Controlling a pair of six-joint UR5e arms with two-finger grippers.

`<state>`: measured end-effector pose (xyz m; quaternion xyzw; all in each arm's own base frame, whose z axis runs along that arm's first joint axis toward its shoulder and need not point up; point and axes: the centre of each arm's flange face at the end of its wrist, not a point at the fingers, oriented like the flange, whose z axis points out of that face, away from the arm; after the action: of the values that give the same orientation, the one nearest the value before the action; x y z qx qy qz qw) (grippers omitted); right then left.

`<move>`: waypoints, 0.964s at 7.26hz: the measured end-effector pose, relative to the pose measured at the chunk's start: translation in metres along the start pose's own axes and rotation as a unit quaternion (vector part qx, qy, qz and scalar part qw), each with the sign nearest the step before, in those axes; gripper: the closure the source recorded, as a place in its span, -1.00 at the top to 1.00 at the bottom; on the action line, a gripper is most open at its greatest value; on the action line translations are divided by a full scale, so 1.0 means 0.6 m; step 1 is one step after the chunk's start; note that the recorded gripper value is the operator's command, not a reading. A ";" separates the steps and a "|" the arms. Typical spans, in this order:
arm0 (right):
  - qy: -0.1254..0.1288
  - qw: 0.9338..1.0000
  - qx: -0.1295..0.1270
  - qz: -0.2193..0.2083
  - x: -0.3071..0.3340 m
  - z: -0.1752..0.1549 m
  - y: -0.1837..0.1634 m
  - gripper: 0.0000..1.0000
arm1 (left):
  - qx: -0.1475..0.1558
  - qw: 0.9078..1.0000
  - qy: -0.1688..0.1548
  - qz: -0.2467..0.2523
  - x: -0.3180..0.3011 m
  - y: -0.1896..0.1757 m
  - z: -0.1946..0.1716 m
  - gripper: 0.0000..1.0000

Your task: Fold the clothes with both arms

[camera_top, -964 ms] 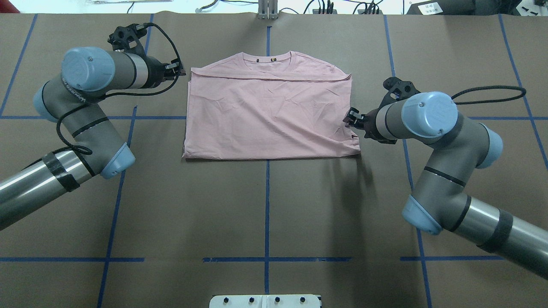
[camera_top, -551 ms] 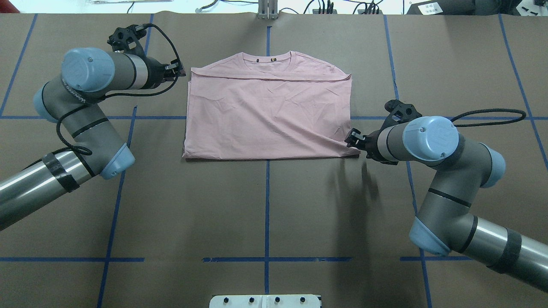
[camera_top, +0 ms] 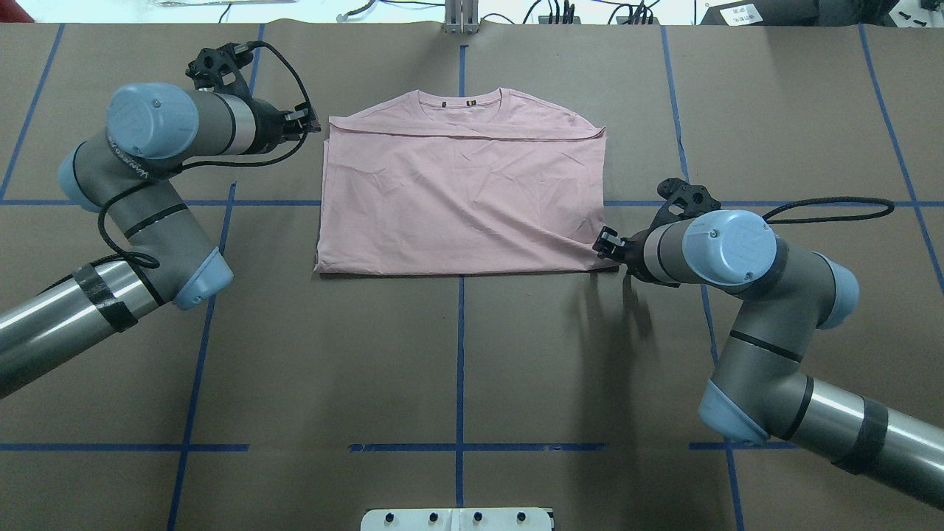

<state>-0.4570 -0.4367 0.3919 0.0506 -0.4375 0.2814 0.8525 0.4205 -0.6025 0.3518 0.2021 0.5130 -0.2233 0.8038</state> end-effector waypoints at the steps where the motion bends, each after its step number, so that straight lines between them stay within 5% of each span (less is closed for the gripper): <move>1: 0.001 1.000 0.001 0.000 0.000 0.001 -0.001 -1.00 | 0.000 1.000 0.000 0.000 0.000 0.000 0.000 -0.08; 4: -0.003 1.000 0.001 0.000 -0.003 -0.005 0.000 -1.00 | 0.000 1.000 0.000 0.000 -0.001 0.000 0.000 -0.08; 7: -0.032 0.999 -0.025 -0.002 0.039 -0.106 0.045 -1.00 | 0.000 1.000 0.005 0.001 -0.007 0.002 -0.016 -0.08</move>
<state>-0.4147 -0.3830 0.3665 0.0392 -0.4709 0.2671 0.8399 0.4126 -0.5953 0.3520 0.2036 0.5170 -0.2217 0.8013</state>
